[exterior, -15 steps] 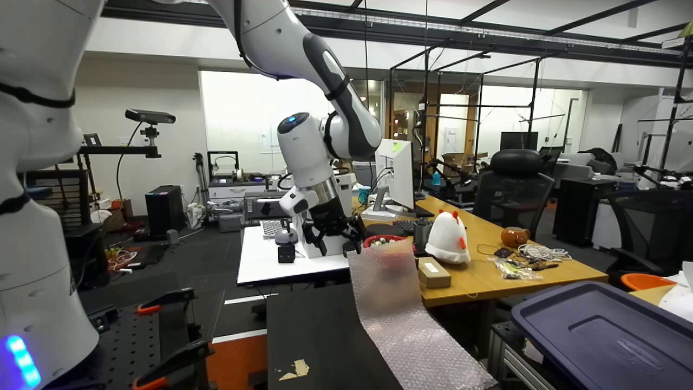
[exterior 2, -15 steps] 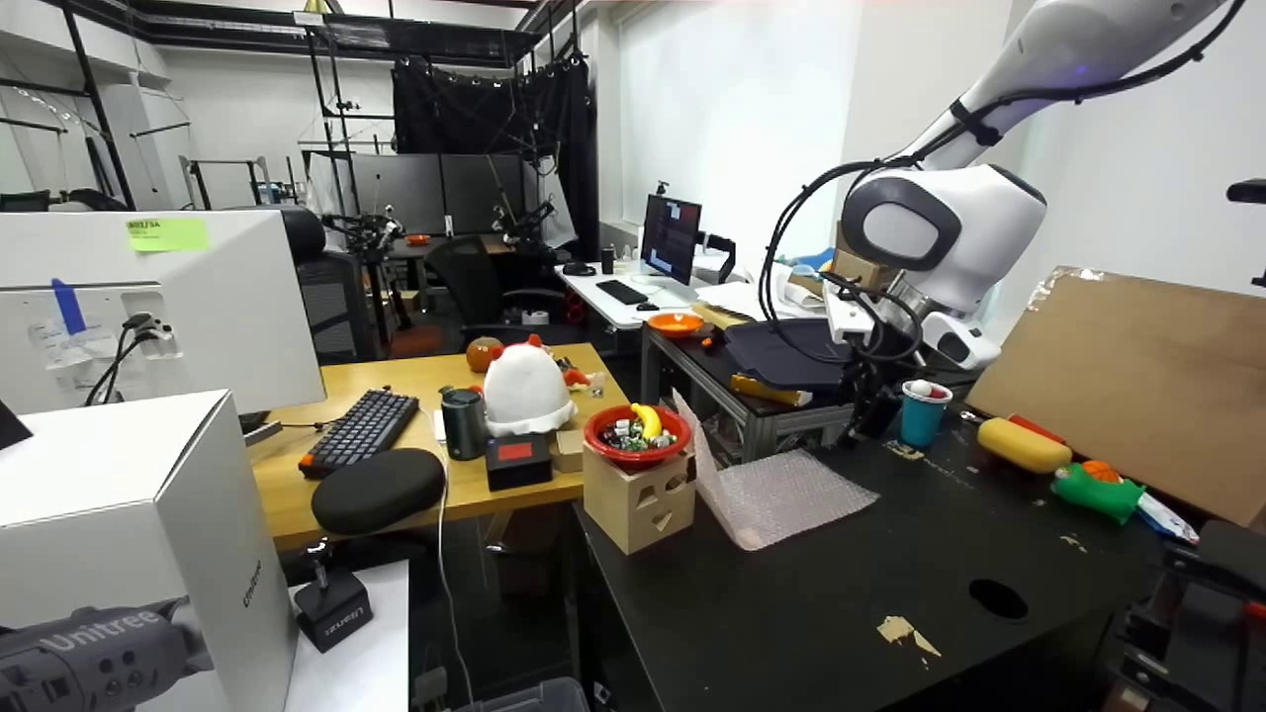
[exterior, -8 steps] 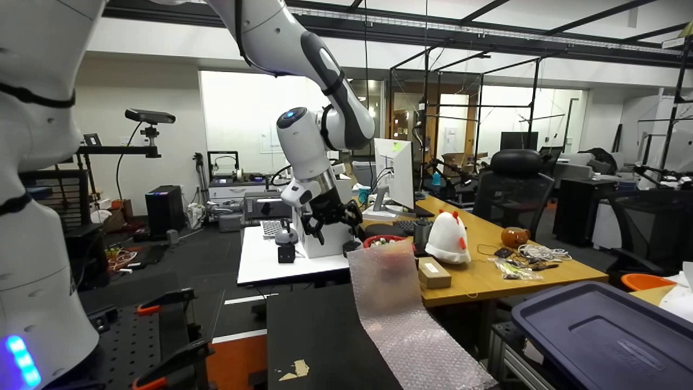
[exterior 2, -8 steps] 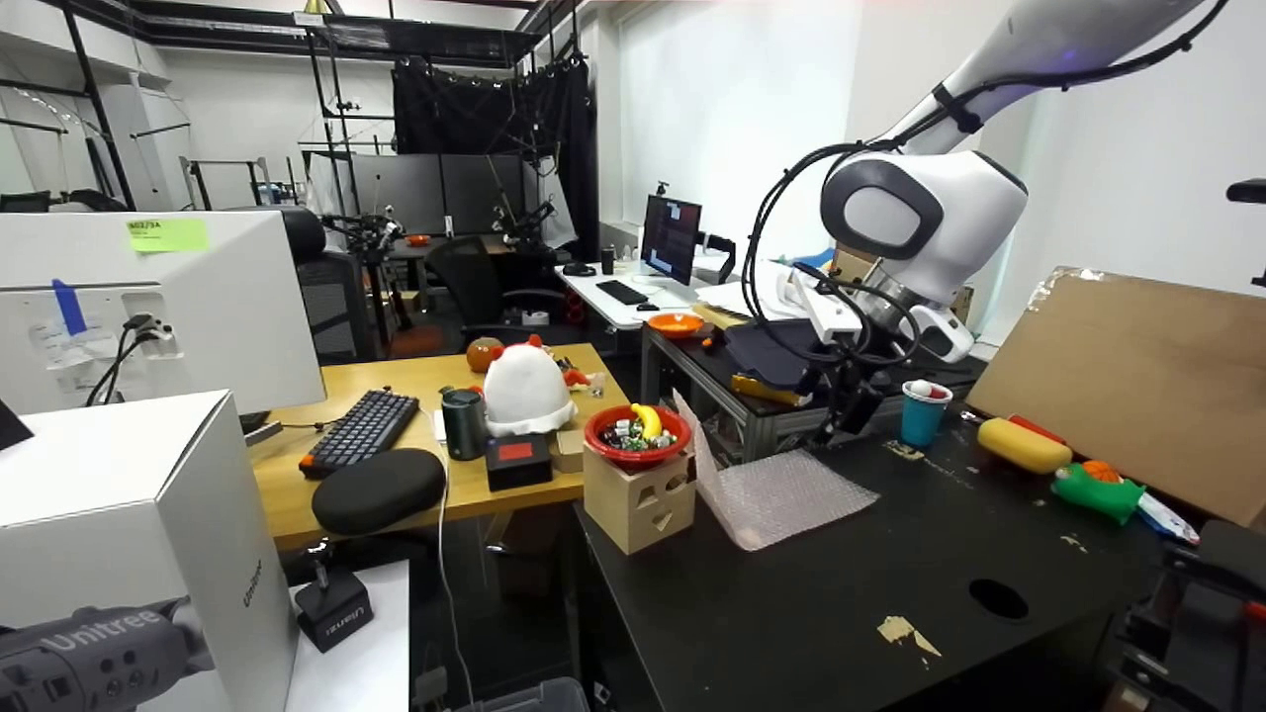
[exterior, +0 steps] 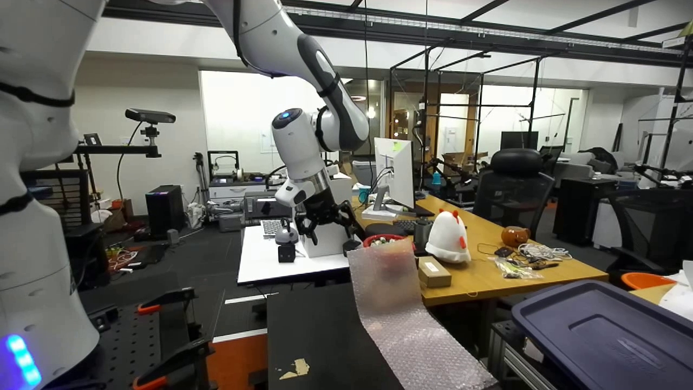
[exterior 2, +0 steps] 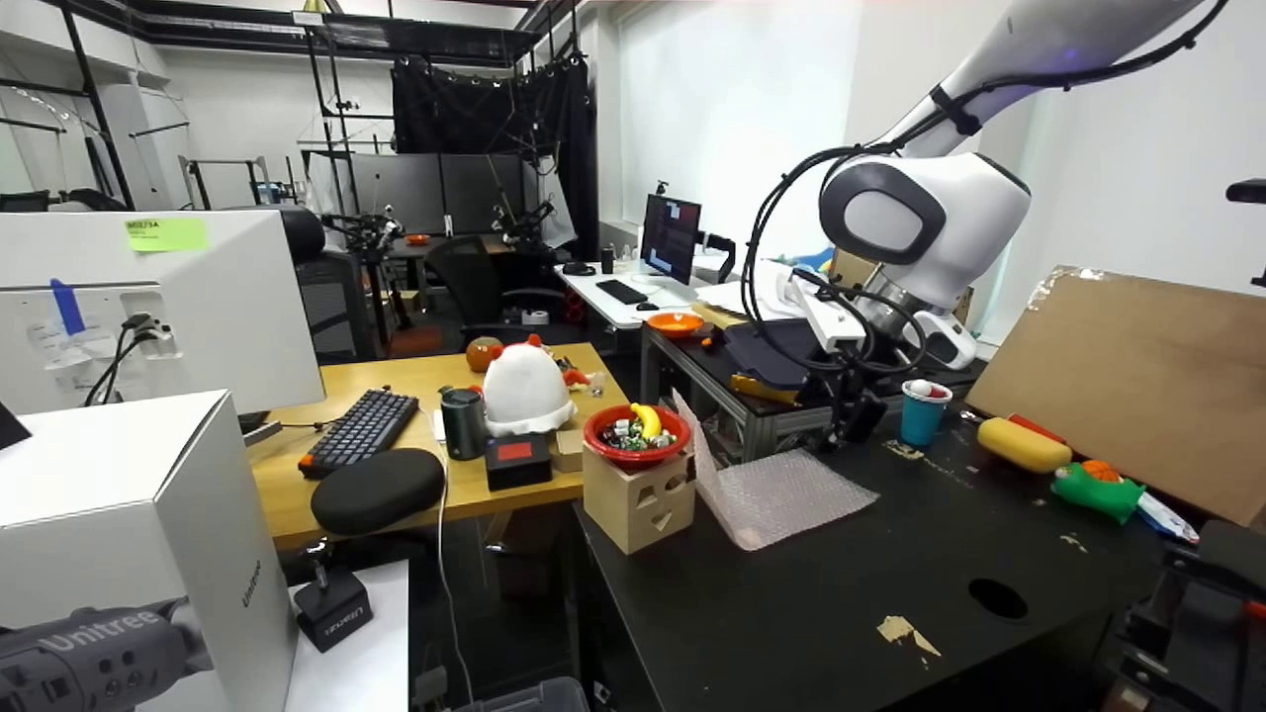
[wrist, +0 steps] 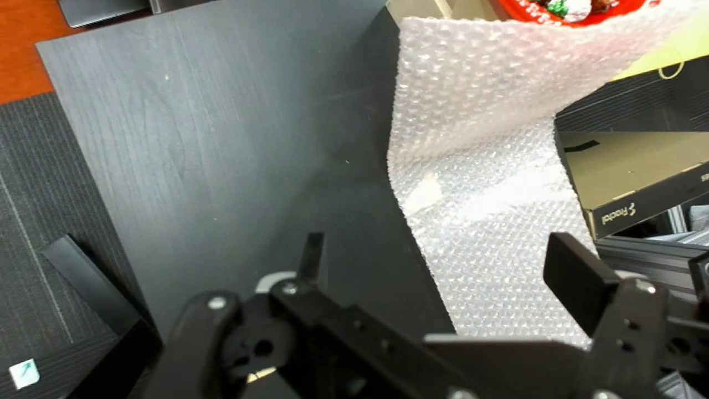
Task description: Fold the bubble wrap.
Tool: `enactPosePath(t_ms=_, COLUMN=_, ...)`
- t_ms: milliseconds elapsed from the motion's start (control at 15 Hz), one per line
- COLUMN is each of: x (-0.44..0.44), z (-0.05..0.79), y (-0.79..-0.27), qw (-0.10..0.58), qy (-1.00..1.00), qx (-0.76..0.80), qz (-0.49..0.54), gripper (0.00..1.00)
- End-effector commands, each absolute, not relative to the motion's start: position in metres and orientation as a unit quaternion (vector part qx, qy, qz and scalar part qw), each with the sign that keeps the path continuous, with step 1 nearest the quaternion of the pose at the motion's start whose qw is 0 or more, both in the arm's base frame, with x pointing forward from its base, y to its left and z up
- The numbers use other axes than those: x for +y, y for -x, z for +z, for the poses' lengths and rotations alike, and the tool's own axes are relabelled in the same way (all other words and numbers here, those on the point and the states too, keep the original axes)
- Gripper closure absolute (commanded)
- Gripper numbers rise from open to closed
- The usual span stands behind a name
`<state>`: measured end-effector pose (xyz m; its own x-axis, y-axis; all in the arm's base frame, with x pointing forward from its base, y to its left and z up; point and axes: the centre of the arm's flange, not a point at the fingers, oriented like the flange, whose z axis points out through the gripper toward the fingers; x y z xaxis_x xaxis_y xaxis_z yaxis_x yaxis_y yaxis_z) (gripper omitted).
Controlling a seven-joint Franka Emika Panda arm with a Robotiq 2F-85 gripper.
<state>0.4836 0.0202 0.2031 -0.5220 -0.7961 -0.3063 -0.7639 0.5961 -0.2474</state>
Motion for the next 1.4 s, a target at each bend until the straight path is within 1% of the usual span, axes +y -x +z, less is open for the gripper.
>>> enactPosePath(t_ms=0, x=0.058, z=0.213, y=-0.469, qw=0.186, qy=0.426, qx=0.885, qz=-0.03, gripper=0.0)
enactPosePath(t_ms=200, x=0.061, z=0.217, y=-0.505, qw=0.186, qy=0.377, qx=0.907, qz=-0.038, gripper=0.0)
enactPosePath(t_ms=400, x=0.054, z=0.224, y=-0.533, qw=0.191, qy=0.325, qx=0.923, qz=-0.073, gripper=0.0)
enactPosePath(t_ms=800, x=0.05, z=0.238, y=-0.583, qw=0.2, qy=0.303, qx=0.925, qz=-0.109, gripper=0.0)
enactPosePath(t_ms=867, x=0.054, z=0.236, y=-0.589, qw=0.202, qy=0.307, qx=0.924, qz=-0.108, gripper=0.0)
enactPosePath(t_ms=933, x=0.022, z=0.207, y=-0.604, qw=0.203, qy=0.311, qx=0.923, qz=-0.102, gripper=0.0)
enactPosePath(t_ms=1200, x=0.01, z=0.191, y=-0.627, qw=0.209, qy=0.335, qx=0.917, qz=-0.064, gripper=0.0)
enactPosePath(t_ms=1333, x=0.008, z=0.193, y=-0.629, qw=0.211, qy=0.347, qx=0.913, qz=-0.038, gripper=0.0)
